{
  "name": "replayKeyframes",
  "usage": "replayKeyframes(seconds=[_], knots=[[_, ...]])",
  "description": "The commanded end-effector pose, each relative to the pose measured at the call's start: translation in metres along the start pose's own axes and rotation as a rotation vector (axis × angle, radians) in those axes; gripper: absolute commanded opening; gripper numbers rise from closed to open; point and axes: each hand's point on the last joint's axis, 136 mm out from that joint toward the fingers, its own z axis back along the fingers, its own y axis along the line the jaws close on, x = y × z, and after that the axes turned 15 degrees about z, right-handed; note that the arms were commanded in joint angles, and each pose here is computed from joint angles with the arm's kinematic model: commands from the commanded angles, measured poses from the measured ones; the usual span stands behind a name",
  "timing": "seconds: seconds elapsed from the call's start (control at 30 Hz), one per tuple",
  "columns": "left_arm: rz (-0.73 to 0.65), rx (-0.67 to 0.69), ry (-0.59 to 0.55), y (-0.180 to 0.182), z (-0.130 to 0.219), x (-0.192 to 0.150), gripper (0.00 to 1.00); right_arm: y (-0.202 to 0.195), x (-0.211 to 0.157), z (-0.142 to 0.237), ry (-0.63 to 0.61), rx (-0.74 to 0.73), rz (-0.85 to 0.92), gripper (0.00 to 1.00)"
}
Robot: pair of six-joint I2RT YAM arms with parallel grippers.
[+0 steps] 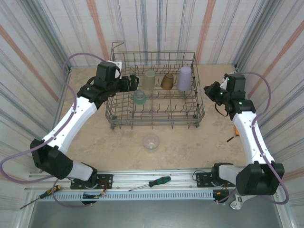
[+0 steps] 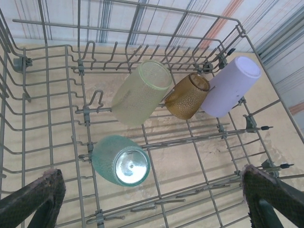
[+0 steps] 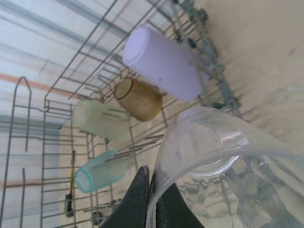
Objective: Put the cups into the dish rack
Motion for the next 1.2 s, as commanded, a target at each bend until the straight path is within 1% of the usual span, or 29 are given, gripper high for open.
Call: replayKeyframes(seconds=[0.0,0.17,0.37,0.43,0.6,0.7,0.8,0.9,1.07,1.17], knots=[[0.038,-0.023,0.020,-0.008,0.000,0.004,0.99,0.041,0.006,-0.005,-0.039,0.143,0.039,0.00],[0.100,0.015,0.026,-0.007,-0.003,0.010,0.99,0.071,-0.003,-0.015,-0.057,0.257,0.059,0.00],[0.210,-0.030,0.079,-0.018,-0.011,0.009,0.99,0.096,-0.010,-0.027,-0.049,0.370,0.077,0.00],[0.242,-0.058,0.102,-0.024,-0.016,0.008,0.99,0.105,-0.009,-0.027,-0.073,0.434,0.072,0.00],[0.330,-0.088,0.152,-0.032,-0.024,0.006,0.99,0.117,-0.006,-0.025,-0.130,0.535,0.053,0.00],[0.400,-0.140,0.186,-0.041,-0.030,0.004,0.99,0.130,-0.006,-0.021,-0.150,0.595,0.070,0.00],[0.526,-0.244,0.275,-0.055,-0.039,0.001,0.99,0.141,-0.006,-0.017,-0.177,0.668,0.074,0.00],[0.620,-0.305,0.349,-0.066,-0.049,-0.003,0.99,0.148,-0.006,-0.015,-0.196,0.724,0.059,0.00],[0.707,-0.348,0.360,-0.071,-0.056,-0.002,0.99,0.157,-0.011,-0.020,-0.189,0.775,0.050,0.00],[0.736,-0.367,0.356,-0.074,-0.056,0.002,0.99,0.165,-0.014,-0.021,-0.191,0.805,0.057,0.00]])
